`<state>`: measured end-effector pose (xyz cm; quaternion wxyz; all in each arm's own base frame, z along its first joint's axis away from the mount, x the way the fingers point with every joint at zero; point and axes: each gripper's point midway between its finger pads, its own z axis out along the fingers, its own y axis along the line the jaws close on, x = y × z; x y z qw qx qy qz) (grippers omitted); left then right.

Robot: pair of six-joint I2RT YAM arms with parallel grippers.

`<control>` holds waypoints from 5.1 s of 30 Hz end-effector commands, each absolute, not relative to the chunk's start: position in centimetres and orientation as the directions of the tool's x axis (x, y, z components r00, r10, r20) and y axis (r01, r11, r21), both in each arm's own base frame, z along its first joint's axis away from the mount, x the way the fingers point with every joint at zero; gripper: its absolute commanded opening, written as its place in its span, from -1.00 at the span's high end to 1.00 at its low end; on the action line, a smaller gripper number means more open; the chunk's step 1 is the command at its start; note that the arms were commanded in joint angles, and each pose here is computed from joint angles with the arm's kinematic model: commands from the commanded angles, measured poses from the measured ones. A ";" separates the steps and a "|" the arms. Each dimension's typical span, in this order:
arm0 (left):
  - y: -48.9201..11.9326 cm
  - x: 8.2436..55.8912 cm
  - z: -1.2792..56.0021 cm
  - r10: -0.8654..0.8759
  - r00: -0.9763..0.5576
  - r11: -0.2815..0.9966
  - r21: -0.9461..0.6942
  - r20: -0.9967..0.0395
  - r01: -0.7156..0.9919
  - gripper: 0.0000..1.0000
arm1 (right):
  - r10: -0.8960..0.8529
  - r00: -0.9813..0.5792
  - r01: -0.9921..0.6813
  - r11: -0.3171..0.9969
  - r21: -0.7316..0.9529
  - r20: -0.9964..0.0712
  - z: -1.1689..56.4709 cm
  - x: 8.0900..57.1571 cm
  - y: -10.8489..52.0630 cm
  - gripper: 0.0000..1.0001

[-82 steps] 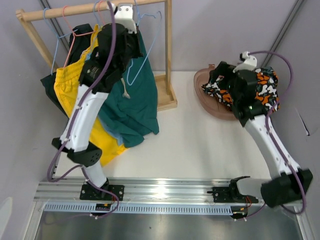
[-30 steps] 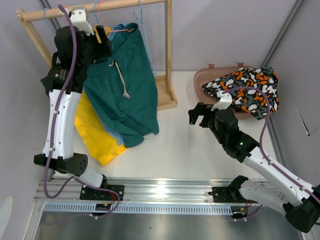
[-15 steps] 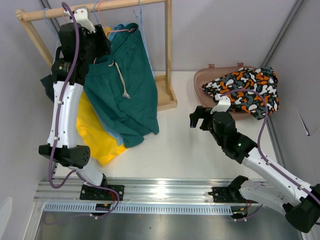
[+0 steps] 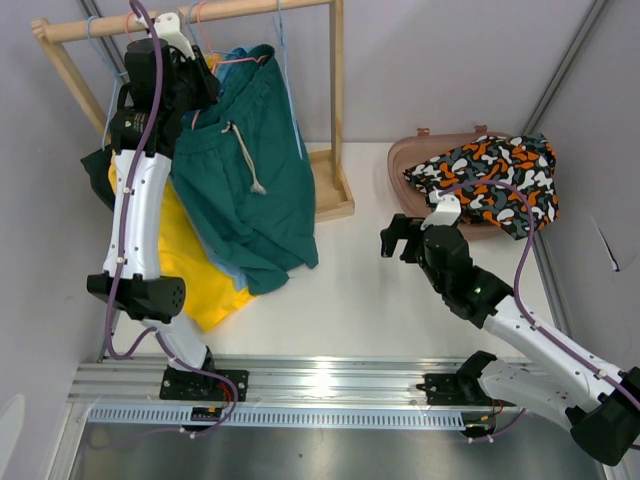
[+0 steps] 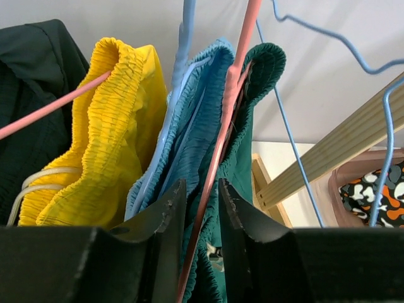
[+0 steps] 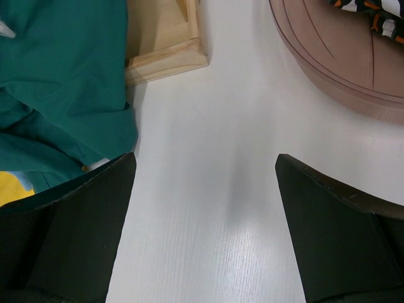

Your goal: Remove the shorts from the hanger

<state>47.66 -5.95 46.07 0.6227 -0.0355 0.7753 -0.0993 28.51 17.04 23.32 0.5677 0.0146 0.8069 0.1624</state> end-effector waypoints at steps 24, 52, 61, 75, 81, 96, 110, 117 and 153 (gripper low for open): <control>-7.8 39.3 59.7 -0.317 0.053 0.917 -0.292 -0.947 0.270 1.00 | 0.245 -0.129 -0.609 0.746 0.271 -0.961 37.6 25.1 25.1 -0.99; -7.9 36.1 58.2 -0.298 0.026 0.925 -0.282 -0.954 0.256 1.00 | 0.094 -0.106 -0.704 0.696 0.141 -0.990 37.7 25.4 55.9 1.00; -6.7 37.1 59.4 -0.291 0.066 0.938 -0.271 -0.954 0.216 1.00 | -0.085 -0.205 -0.719 0.689 0.091 -0.975 25.0 10.9 50.2 1.00; -8.6 32.6 56.8 -0.301 -0.072 0.900 -0.308 -0.951 0.310 1.00 | -0.045 -0.241 -0.564 0.820 0.102 -0.970 22.4 19.7 47.2 1.00; -8.8 28.4 54.4 -0.320 -0.138 0.886 -0.348 -0.937 0.308 1.00 | 0.118 -0.207 -0.464 0.862 0.204 -0.971 29.8 33.0 44.0 1.00; -7.1 32.9 54.9 -0.310 -0.077 0.927 -0.319 -0.948 0.196 1.00 | 0.173 -0.202 -0.256 0.941 0.222 -0.964 34.7 34.1 27.1 1.00; -7.4 35.8 52.9 -0.266 -0.101 0.943 -0.281 -0.959 0.180 1.00 | 0.272 0.058 0.065 0.959 0.276 -0.960 49.3 53.1 4.1 1.00; -7.8 37.6 52.7 -0.273 -0.096 0.940 -0.287 -0.957 0.186 1.00 | 0.288 -0.048 0.210 0.939 0.272 -0.956 38.4 51.5 1.7 1.00; -12.5 45.1 56.4 -0.310 0.041 0.940 -0.300 -0.950 0.162 1.00 | 0.314 -0.430 0.191 0.948 0.255 -0.846 17.9 40.1 7.3 -0.99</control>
